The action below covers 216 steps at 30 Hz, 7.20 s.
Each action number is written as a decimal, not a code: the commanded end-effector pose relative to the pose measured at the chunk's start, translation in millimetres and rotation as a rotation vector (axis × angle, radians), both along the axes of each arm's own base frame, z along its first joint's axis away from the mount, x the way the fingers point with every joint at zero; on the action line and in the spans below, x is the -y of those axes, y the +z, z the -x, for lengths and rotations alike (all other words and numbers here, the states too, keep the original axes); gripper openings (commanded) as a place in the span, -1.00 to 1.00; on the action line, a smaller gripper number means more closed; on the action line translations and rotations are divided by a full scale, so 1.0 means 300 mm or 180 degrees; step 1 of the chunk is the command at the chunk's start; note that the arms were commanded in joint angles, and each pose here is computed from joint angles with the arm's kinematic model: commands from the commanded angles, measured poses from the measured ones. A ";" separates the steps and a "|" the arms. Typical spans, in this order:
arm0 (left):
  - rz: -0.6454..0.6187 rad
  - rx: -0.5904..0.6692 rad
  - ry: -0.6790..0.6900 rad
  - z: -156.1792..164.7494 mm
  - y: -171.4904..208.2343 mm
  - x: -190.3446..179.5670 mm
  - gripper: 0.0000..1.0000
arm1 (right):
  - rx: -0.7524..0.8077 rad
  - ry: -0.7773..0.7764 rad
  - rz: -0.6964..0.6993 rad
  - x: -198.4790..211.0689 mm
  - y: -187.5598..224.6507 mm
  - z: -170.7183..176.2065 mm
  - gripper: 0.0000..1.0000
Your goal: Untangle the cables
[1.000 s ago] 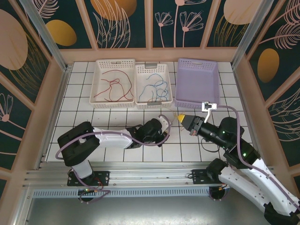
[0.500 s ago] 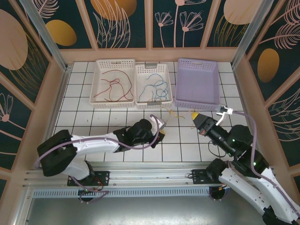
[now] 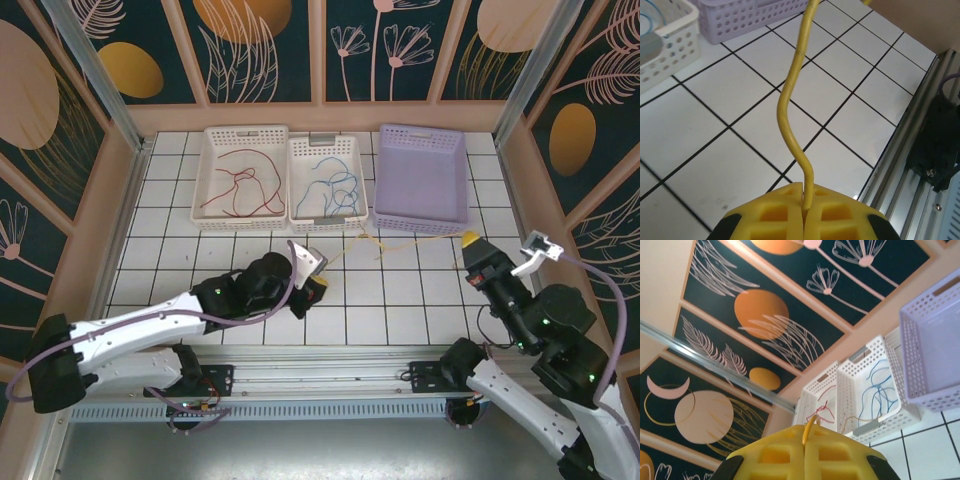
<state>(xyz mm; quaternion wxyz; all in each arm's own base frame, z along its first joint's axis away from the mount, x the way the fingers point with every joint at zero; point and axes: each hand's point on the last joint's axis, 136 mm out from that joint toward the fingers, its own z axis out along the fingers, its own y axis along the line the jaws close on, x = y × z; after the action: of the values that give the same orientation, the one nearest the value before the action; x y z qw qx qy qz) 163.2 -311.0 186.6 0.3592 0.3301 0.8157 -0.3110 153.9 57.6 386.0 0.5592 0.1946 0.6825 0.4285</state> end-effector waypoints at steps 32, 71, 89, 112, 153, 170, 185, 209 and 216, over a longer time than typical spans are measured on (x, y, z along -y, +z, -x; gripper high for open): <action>-0.0553 0.1116 0.2346 -0.207 0.203 -0.593 -1.00 | -0.0432 -0.1353 0.0321 0.453 0.016 0.123 -1.00; -0.0575 0.0759 0.3333 -0.352 0.167 -0.827 -1.00 | -0.0864 -0.0504 0.1624 0.032 -0.278 -0.115 -1.00; 0.0046 0.0363 0.2114 -0.339 0.133 -0.557 -1.00 | 0.0000 0.1613 0.1347 -0.656 -0.456 -0.209 -1.00; -0.0100 0.0236 0.1943 -0.331 0.065 -0.531 -1.00 | 0.0666 0.2862 0.0752 -0.978 -0.409 -0.069 -1.00; -0.0123 0.0197 0.1865 -0.326 0.053 -0.518 -1.00 | 0.0714 0.3278 0.0552 -1.015 -0.391 0.022 -0.86; -0.0087 0.0216 0.1865 -0.320 0.063 -0.521 -1.00 | 0.0677 0.3006 0.0579 -1.012 -0.401 -0.005 -1.00; -0.0062 0.0258 0.1908 -0.320 0.078 -0.531 -1.00 | 0.0209 0.1829 0.0515 -0.654 -0.503 -0.125 -1.00; -0.0116 0.0203 0.1876 -0.324 0.055 -0.522 -1.00 | 0.0587 0.2591 0.0536 -0.759 -0.418 -0.031 -0.82; -0.0124 0.0194 0.1878 -0.324 0.052 -0.522 -1.00 | 0.0581 0.2795 0.0583 -0.851 -0.418 -0.039 -0.62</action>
<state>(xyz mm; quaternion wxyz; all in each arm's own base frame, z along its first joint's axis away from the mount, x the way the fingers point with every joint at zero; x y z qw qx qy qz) 259.0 -155.9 204.1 0.4494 0.0923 0.8719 -0.1715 169.9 303.5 227.2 0.3725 -0.1764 0.7266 0.5497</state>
